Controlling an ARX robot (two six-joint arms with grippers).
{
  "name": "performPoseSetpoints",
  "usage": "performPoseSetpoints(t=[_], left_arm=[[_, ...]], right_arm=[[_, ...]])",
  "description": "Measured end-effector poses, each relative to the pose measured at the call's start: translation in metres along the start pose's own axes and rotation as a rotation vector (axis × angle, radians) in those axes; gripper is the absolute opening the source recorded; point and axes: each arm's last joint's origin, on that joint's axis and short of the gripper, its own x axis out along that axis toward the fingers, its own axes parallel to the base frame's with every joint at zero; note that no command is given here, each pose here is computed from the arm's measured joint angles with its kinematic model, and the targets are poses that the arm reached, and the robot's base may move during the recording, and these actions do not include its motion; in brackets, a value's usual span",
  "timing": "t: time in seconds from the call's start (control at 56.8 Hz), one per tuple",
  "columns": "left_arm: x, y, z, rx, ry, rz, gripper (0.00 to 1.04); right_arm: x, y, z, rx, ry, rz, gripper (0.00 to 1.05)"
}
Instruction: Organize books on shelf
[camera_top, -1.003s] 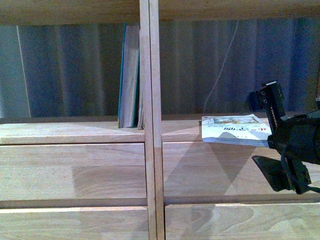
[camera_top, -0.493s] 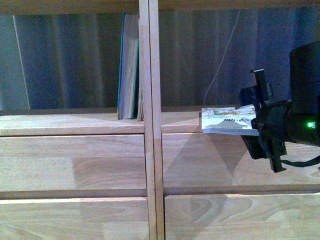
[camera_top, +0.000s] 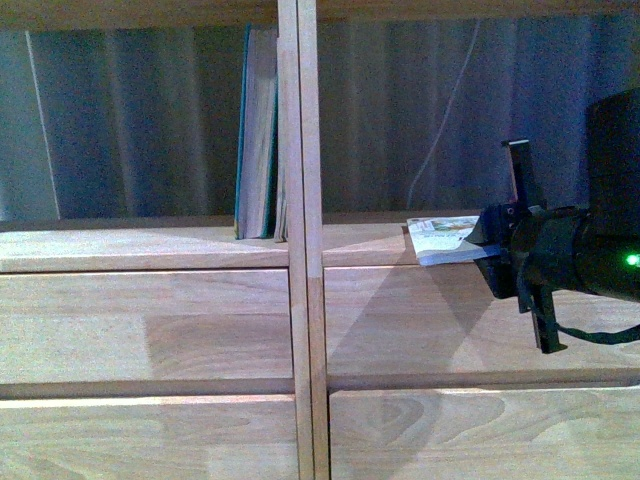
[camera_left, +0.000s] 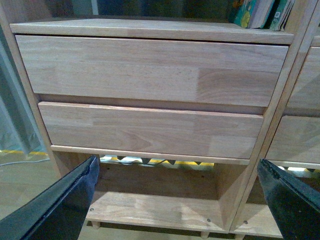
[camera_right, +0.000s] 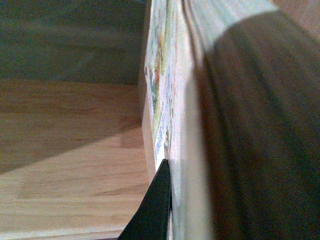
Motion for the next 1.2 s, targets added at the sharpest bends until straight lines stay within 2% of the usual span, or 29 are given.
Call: performPoseSetpoints(t=[0.035,0.106,0.264,0.422,0.598,0.633,0.721,0.827,0.968,1.196], left_arm=[[0.003,0.004,0.007,-0.049,-0.034,-0.071,0.98],[0.01,0.011,0.022,-0.099,-0.065,-0.13,0.98],[0.039,0.027,0.069,-0.115,-0.147,-0.194,0.98],[0.082,0.037,0.099,-0.205,-0.105,-0.284,0.98],[0.142,0.025,0.128,-0.44,0.027,-0.607,0.98],[0.154,0.021,0.135,-0.48,0.021,-0.642,0.98],[0.182,0.006,0.155,-0.585,-0.016,-0.817,0.98],[0.195,-0.009,0.167,-0.652,-0.04,-0.959,0.98],[0.203,-0.032,0.177,-0.708,-0.039,-1.11,0.98],[0.205,-0.043,0.176,-0.729,-0.022,-1.15,0.98]], right_arm=[[-0.004,0.004,0.003,-0.003,0.003,0.013,0.07],[-0.01,0.01,0.005,-0.009,0.013,0.034,0.07],[-0.025,0.034,0.012,-0.053,0.049,0.112,0.07],[-0.039,0.059,0.014,-0.126,0.076,0.21,0.07],[-0.059,0.086,0.015,-0.214,0.092,0.363,0.07],[-0.065,0.09,0.014,-0.227,0.101,0.4,0.07],[-0.083,0.096,0.009,-0.257,0.143,0.511,0.07],[-0.095,0.096,0.001,-0.29,0.195,0.607,0.07],[-0.101,0.093,-0.005,-0.287,0.239,0.668,0.07],[-0.108,0.094,-0.011,-0.254,0.31,0.737,0.07]])
